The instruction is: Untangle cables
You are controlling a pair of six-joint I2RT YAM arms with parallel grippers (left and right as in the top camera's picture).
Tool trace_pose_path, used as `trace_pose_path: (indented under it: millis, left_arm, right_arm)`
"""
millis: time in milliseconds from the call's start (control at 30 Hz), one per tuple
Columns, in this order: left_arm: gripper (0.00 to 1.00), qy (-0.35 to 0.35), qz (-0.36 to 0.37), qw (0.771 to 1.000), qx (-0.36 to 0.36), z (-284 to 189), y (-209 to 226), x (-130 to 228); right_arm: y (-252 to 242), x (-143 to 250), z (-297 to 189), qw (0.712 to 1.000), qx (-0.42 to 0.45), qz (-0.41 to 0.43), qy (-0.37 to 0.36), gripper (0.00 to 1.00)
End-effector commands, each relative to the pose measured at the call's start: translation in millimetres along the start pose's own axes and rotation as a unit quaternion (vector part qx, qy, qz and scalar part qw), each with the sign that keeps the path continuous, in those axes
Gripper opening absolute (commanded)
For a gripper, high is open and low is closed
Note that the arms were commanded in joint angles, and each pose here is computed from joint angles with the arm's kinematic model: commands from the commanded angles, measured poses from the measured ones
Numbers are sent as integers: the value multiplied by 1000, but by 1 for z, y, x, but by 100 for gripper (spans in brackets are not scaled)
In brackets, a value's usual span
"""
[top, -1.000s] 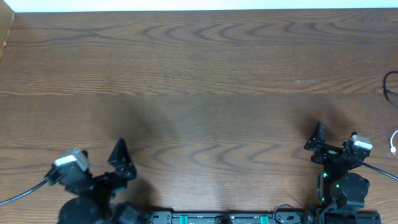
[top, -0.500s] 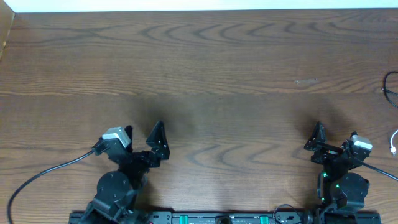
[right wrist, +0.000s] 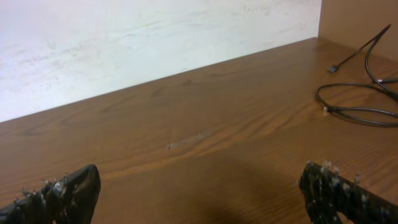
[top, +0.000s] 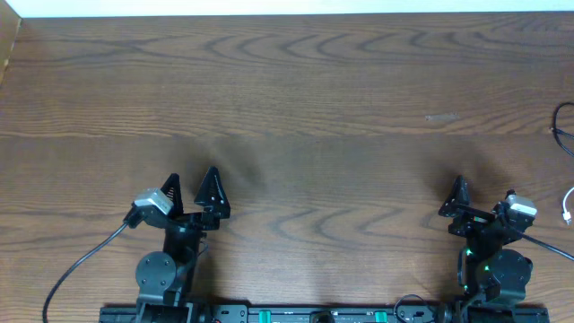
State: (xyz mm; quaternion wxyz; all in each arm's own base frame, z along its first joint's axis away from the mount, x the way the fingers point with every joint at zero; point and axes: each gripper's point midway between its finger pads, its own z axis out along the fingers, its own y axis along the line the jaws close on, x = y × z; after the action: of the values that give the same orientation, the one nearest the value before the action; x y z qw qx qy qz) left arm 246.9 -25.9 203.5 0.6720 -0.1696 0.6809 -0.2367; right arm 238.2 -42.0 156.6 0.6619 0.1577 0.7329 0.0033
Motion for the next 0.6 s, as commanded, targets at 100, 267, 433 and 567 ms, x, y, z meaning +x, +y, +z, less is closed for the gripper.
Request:
trace_pose_path:
  millis: [100, 267, 433, 567]
  left_arm:
    - [99, -15, 13, 999, -40, -1, 29, 16]
    - [99, 32, 56, 995, -77, -3, 47, 38]
    - [99, 79, 95, 987, -99, -5, 60, 57]
    - [99, 114, 110, 981, -115, -5, 69, 72]
  right_arm:
    - [-2, 0, 0, 1000, 5, 4, -2, 99]
    - [-2, 0, 0, 1000, 5, 4, -2, 99]
    - [-2, 0, 0, 1000, 5, 4, -2, 99]
    - [-2, 0, 0, 1000, 5, 4, -2, 99]
